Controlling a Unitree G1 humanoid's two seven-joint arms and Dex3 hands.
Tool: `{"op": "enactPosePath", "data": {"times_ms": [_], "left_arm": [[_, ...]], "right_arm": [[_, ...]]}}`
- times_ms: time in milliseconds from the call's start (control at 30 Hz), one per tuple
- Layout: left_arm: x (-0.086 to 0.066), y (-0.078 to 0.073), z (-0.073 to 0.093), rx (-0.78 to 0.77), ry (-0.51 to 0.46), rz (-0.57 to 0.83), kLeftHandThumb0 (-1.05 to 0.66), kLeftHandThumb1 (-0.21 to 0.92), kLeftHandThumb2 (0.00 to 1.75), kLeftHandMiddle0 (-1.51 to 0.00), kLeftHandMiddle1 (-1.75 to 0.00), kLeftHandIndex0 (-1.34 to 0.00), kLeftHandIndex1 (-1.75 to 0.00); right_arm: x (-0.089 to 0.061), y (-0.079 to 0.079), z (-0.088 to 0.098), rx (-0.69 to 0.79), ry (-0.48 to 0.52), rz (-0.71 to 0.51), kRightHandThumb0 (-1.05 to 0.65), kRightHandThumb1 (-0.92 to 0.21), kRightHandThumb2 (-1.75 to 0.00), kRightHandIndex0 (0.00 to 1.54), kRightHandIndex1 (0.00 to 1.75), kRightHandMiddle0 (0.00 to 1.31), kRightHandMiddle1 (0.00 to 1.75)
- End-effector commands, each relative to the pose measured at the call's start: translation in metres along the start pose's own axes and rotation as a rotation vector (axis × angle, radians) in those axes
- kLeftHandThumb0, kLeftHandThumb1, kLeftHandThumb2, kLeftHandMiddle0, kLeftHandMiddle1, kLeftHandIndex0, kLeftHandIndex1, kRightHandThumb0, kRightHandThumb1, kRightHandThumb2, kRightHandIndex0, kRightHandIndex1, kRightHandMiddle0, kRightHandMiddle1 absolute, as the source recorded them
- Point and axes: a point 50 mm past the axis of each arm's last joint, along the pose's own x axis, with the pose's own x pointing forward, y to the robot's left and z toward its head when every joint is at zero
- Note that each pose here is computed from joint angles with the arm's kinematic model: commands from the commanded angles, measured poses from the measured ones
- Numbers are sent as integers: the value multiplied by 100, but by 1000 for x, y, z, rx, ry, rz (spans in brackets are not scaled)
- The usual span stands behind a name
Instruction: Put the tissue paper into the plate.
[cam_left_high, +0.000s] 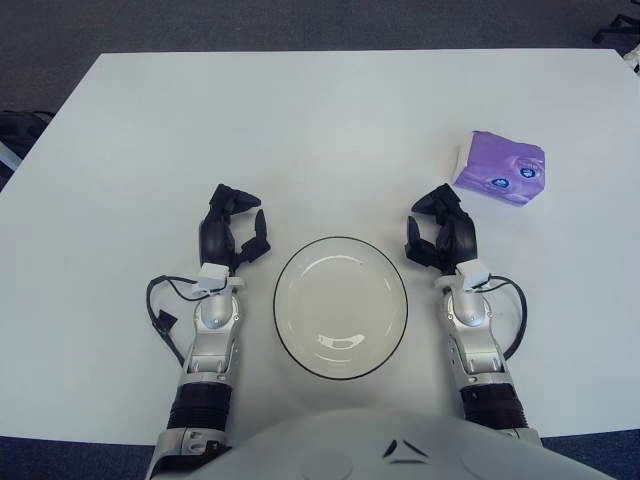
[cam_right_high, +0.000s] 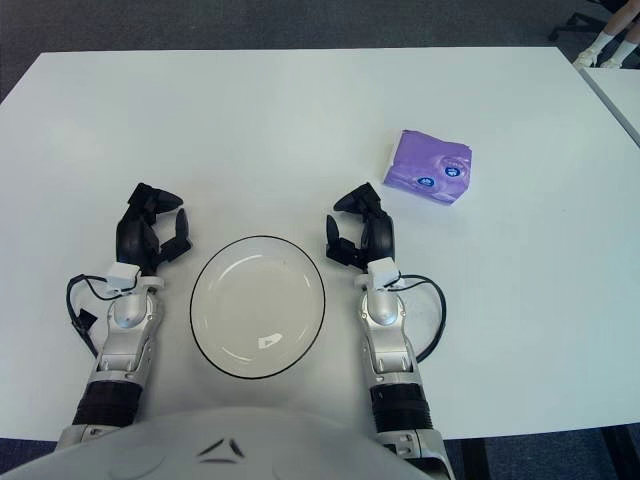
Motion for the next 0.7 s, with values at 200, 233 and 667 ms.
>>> {"op": "enactPosePath", "data": {"times_ms": [200,233,667], "left_arm": [[-32,0,-43,38,229,-1,-42,50,110,-75,-175,-47,-175],[-32,0,-43,39,228,-2,-42,50,110,-75,-175,-47,-175],[-32,-3,-43,31,229,-6,-42,52,107,-76,-175,-45,-175]], "right_arm": [[13,-19,25,-143,-291,47,-42,-52,-107,78,172,45,175],[15,-20,28,-153,-330,44,-42,-52,-107,78,173,45,175],[35,-39,55,-258,-616,52,-36,-85,-62,38,132,23,175]]}}
